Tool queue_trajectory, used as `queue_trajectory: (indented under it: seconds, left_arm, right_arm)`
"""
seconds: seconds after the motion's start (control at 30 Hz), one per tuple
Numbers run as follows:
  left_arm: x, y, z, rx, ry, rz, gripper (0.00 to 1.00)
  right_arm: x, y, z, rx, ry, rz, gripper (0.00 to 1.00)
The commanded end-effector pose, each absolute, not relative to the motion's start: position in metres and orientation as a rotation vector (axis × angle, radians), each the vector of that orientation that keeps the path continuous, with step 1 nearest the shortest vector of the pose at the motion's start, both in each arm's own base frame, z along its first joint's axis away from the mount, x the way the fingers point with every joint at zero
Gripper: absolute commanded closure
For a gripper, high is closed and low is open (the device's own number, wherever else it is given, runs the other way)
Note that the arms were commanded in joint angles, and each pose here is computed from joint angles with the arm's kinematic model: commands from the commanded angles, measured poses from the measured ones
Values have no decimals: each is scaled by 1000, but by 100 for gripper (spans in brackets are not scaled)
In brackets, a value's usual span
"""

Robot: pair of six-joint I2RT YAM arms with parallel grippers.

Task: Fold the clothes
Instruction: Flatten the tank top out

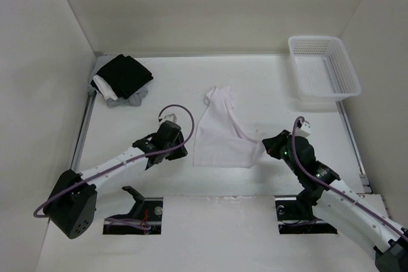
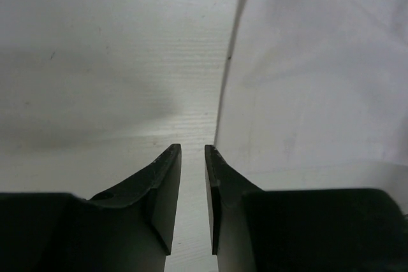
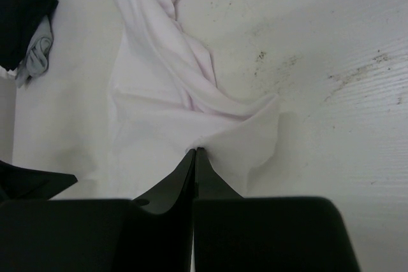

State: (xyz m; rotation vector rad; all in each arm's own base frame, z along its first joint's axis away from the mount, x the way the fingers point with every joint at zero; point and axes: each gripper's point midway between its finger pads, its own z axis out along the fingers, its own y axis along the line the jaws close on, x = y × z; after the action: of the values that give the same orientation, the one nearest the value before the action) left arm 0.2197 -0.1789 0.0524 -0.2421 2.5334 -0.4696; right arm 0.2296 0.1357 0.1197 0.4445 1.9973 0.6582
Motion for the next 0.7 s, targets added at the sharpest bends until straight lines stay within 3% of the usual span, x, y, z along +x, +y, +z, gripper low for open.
queue_trajectory:
  seconds: [0.0, 0.23, 0.4, 0.67]
  left_arm:
    - [204, -182, 51, -209, 2516, -557, 77]
    - [182, -208, 35, -168, 2560, -667, 65]
    - [179, -219, 30, -112, 2590, -645, 65]
    - [185, -211, 18, -133, 2605, -541, 74]
  right_arm:
    - [237, 138, 131, 451, 1950, 681, 100]
    - [237, 138, 131, 448, 1956, 677, 100]
    - [236, 137, 136, 463, 1940, 685, 100]
    - [234, 137, 138, 463, 1932, 694, 100]
